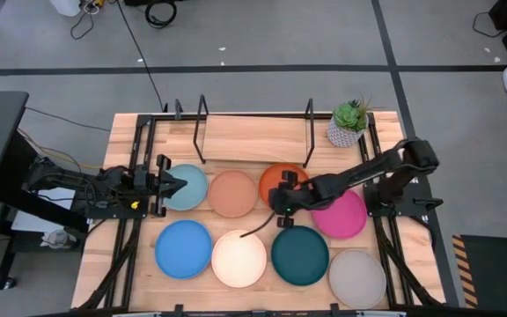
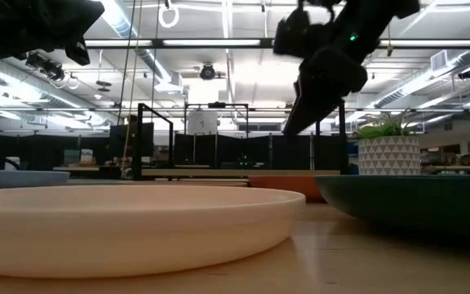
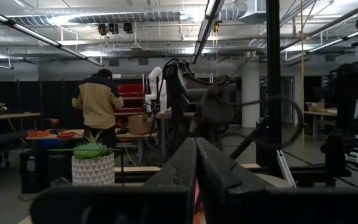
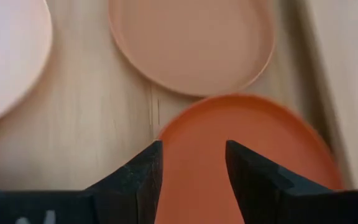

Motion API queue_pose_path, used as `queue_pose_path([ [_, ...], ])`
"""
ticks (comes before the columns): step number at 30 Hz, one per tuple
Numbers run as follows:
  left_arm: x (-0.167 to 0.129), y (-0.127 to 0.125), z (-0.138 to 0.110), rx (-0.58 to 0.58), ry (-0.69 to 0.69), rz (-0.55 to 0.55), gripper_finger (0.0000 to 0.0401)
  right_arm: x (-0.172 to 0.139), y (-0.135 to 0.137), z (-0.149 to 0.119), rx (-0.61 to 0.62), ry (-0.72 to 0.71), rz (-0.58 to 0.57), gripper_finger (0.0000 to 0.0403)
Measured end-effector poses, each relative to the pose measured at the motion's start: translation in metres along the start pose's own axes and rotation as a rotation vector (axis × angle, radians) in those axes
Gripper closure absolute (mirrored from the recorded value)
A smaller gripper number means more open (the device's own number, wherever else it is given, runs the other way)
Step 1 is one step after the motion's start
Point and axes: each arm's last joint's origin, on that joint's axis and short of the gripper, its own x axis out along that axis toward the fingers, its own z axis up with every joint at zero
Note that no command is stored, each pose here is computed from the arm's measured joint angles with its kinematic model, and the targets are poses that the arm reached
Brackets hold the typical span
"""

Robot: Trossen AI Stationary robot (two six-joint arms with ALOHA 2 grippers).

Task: Place and stack plates onto a shelf
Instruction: Put the orange plate on the shelf

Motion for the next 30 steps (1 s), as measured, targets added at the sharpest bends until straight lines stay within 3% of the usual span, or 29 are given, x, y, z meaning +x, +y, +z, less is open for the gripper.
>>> queue_pose_path([
  [8, 0.000, 0.000, -0.001, 0.001, 0.005, 0.000, 0.0385, 0.030, 0.005, 0.006, 0.022, 0.190, 0.105, 0.0237],
  [18, 0.000, 0.000, -0.001, 0.001, 0.004, 0.000, 0.0385, 0.049, 0.013, 0.007, 0.006, 0.266, 0.115, 0.0260],
  [30, 0.000, 0.000, -0.001, 0.001, 0.007, -0.001, 0.0385, 0.052, 0.014, 0.004, 0.061, 0.308, 0.134, 0.0373],
])
